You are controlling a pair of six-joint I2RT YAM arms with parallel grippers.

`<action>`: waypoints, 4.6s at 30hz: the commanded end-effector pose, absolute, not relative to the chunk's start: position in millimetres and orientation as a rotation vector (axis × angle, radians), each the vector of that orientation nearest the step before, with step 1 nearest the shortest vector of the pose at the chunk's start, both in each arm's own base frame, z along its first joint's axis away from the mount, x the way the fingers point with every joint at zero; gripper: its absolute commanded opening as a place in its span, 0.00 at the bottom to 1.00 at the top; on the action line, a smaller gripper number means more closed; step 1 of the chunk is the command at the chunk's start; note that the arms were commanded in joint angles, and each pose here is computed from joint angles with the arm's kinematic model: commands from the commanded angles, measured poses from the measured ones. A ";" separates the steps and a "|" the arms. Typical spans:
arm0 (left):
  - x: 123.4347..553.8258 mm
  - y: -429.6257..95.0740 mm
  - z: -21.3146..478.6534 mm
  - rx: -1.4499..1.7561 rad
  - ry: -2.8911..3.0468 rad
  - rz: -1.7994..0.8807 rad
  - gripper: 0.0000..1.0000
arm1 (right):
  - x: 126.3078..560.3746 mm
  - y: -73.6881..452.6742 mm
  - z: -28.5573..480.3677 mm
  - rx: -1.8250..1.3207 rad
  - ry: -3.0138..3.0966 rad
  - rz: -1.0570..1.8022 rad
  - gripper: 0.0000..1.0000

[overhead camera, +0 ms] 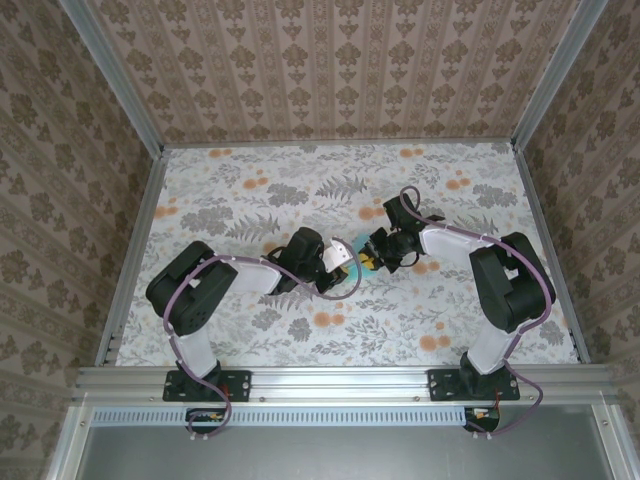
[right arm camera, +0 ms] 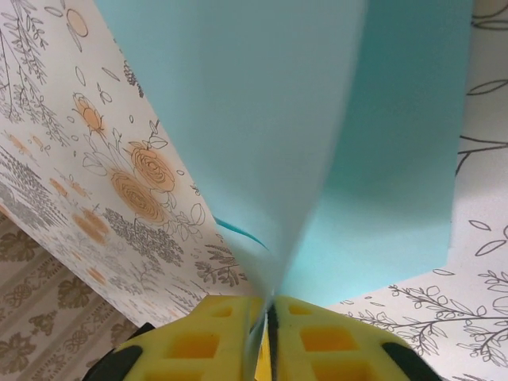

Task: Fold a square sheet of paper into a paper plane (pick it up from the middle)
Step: Fourth fold the wing at the center of the table.

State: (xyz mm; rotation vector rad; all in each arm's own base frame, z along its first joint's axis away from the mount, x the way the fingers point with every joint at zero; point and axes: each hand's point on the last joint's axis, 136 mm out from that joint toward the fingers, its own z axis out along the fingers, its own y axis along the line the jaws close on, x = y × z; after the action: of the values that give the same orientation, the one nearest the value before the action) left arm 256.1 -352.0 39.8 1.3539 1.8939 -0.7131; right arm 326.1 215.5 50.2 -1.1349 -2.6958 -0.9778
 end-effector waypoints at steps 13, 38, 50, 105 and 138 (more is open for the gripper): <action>256.1 -347.8 49.9 0.939 2.140 -0.973 0.07 | 336.2 192.9 86.5 -0.828 -3.067 -1.135 0.51; 254.7 -349.2 41.2 0.581 2.388 -1.184 0.07 | 327.5 225.2 50.7 -0.563 -3.021 -1.273 0.38; 252.3 -348.5 31.7 0.521 2.473 -1.222 0.07 | 331.3 230.2 36.2 -0.540 -3.003 -1.242 0.38; 253.6 -347.1 44.1 0.425 2.594 -1.342 0.08 | 290.3 189.1 -39.3 -0.613 -2.956 -0.504 0.59; 260.0 -337.7 21.2 0.371 2.686 -1.236 0.06 | 283.3 176.1 -47.2 -0.515 -2.959 -0.373 0.43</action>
State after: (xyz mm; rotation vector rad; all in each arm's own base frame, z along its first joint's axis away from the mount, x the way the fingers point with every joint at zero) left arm 257.6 -340.8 26.8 0.3706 2.6579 -1.2670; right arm 327.9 220.7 14.2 -0.4794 -3.0268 -0.8163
